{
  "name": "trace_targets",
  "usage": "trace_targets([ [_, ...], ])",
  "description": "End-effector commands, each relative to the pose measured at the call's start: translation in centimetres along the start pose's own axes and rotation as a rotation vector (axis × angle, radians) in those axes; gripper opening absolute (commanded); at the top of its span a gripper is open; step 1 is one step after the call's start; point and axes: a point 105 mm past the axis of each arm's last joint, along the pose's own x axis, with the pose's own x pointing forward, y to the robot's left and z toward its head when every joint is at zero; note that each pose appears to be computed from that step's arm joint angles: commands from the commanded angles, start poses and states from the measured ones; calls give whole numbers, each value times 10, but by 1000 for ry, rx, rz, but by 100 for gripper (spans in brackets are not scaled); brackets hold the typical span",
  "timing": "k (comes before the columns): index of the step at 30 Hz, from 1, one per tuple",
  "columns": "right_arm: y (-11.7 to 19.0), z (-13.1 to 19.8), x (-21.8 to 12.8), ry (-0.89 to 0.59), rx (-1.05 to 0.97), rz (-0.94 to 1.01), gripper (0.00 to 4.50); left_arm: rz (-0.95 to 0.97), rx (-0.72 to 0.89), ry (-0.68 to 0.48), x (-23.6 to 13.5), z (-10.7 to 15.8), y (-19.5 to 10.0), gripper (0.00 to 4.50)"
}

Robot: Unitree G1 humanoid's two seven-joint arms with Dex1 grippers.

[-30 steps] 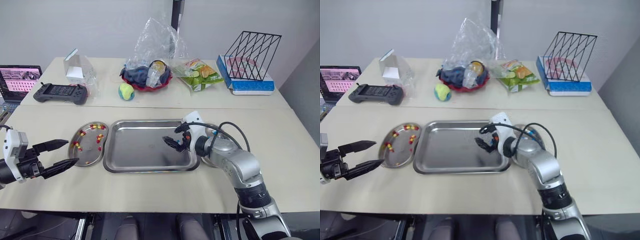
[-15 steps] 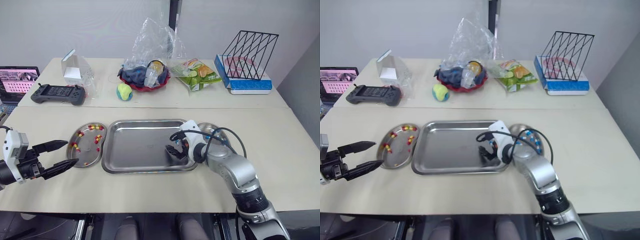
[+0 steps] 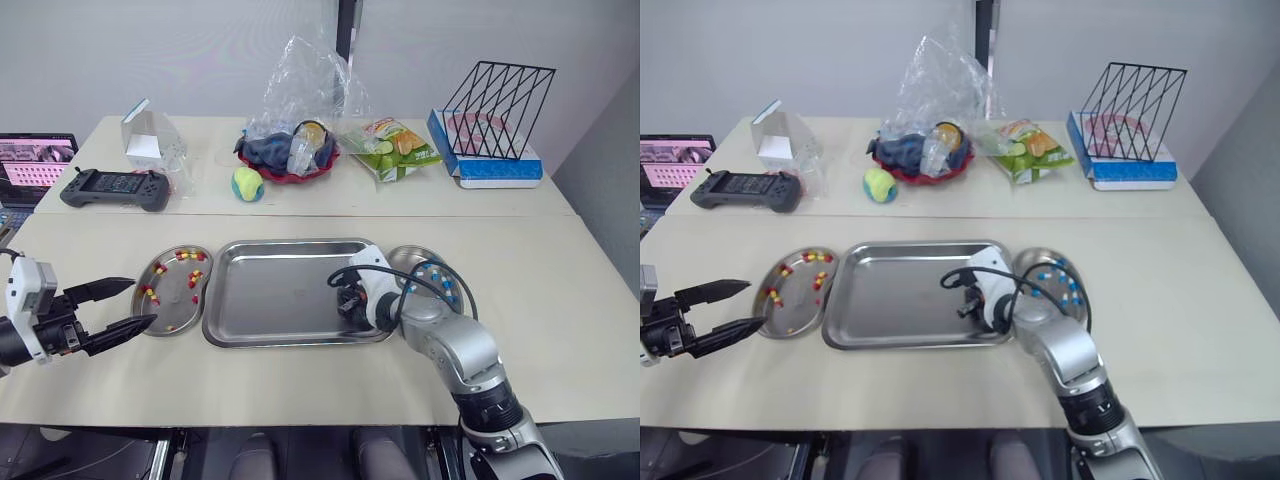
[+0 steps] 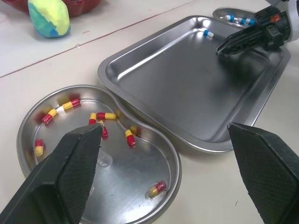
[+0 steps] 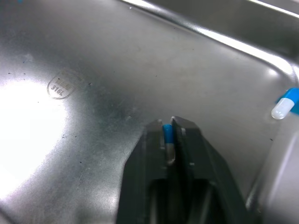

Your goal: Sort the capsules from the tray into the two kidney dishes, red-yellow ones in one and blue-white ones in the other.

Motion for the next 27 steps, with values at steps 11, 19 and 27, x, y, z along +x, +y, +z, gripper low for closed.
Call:
trace_targets([
  [11,-74,51,-57,-216,19,102,4,11,69,-42,4,11,7,450],
  [19,-127,8,-83,-77,-53,33,4,7,86,-63,10,13,10,450],
  [27,-119,0,-81,-79,-27,82,4,2,87,-64,13,13,9,450],
])
